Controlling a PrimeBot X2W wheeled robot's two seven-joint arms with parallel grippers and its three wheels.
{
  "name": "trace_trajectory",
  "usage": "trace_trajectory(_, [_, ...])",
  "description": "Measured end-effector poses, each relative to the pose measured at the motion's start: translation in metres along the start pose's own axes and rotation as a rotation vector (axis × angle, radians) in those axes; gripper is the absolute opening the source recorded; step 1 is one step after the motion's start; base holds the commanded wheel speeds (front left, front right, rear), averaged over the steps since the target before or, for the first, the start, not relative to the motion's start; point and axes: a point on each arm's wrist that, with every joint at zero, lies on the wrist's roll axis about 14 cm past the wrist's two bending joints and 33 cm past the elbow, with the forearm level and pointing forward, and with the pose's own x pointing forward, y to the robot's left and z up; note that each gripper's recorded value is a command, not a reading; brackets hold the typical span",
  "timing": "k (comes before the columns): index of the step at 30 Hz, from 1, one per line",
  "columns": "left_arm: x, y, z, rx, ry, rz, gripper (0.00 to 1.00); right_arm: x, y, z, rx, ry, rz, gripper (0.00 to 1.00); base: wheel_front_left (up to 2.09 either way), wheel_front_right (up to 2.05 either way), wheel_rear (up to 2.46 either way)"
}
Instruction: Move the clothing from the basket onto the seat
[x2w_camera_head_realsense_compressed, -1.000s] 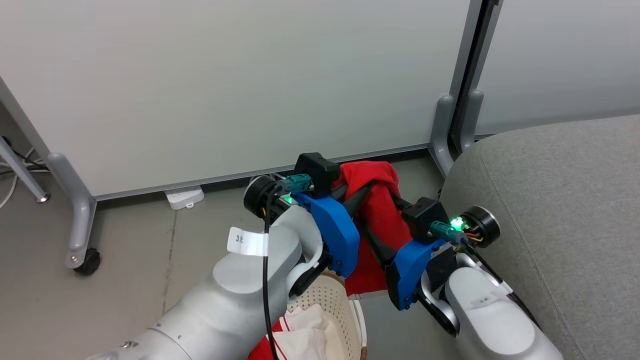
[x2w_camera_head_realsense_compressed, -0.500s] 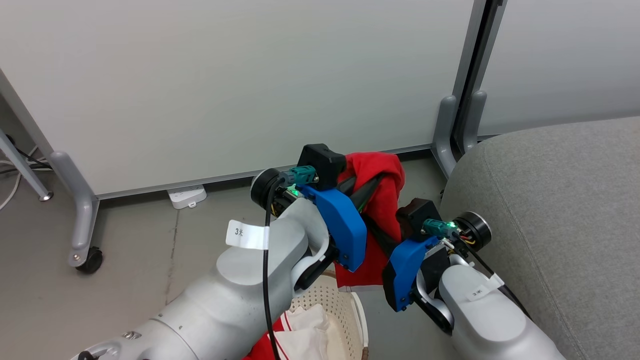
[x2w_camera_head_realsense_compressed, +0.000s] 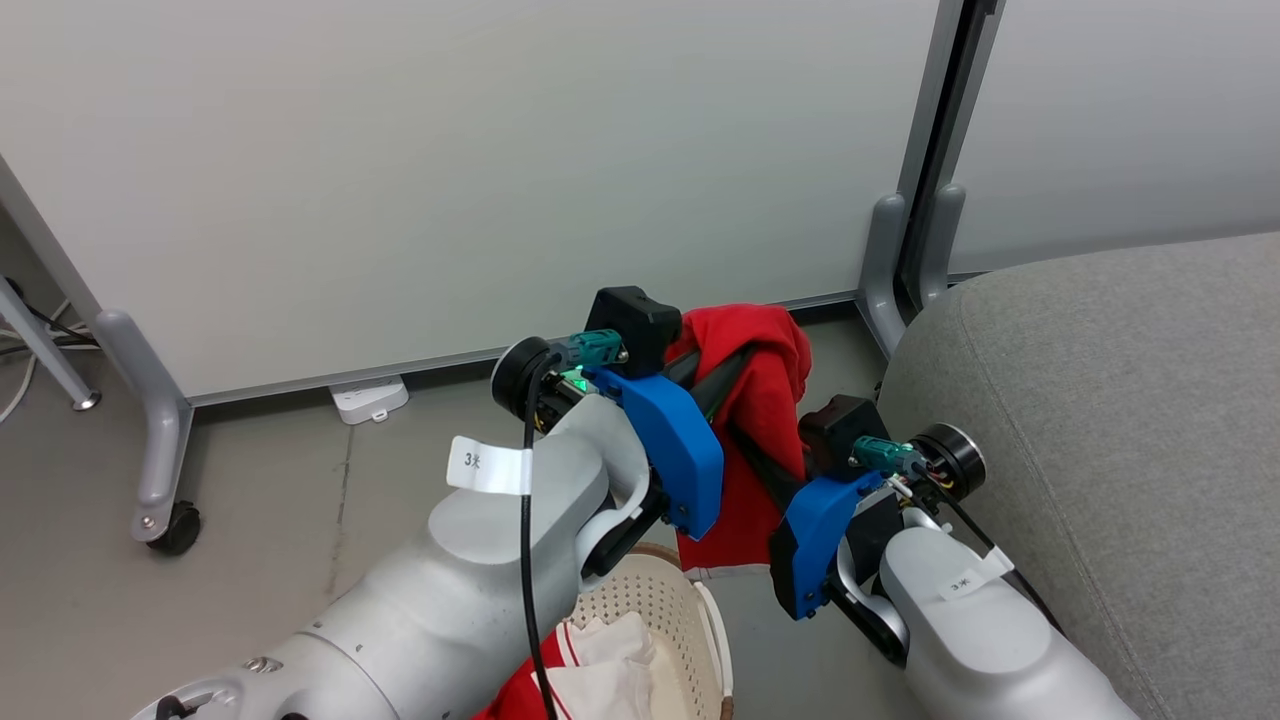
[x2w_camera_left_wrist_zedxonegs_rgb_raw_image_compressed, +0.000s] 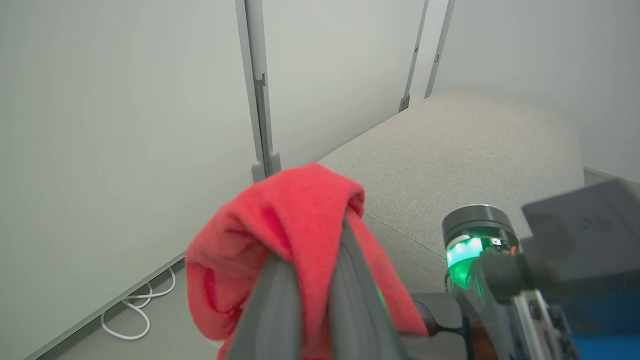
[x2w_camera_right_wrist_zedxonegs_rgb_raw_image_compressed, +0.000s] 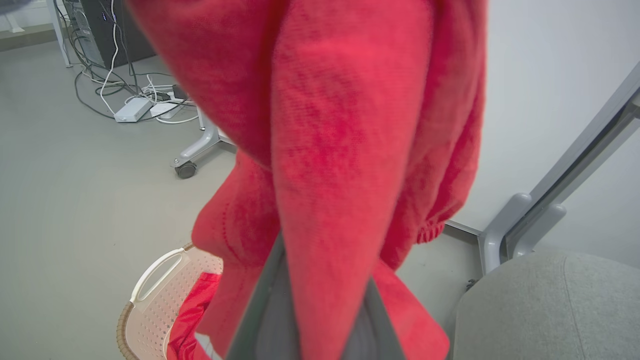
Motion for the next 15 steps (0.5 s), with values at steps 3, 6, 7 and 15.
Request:
trace_trajectory(3, [0.000,0.000,0.000,-0.003,-0.001,0.002,0.00,-0.001,-0.001,0.000,0.001,-0.003,-0.002,0.00,0.00,0.00,0.00])
trace_trajectory(6, [0.001,0.000,0.000,-0.002,-0.001,0.002,0.00,-0.001,-0.001,0.000,0.000,-0.002,-0.003,0.00,0.00,0.00,0.00])
trace_trajectory(7, [0.001,0.001,0.000,-0.002,-0.002,0.002,0.00,-0.001,-0.002,0.000,0.002,-0.004,-0.004,0.00,0.00,0.00,0.00])
trace_trajectory(15, [-0.001,0.011,0.003,-0.024,-0.041,0.036,1.00,0.000,-0.005,0.002,0.010,-0.019,-0.012,0.00,0.00,0.00,0.00])
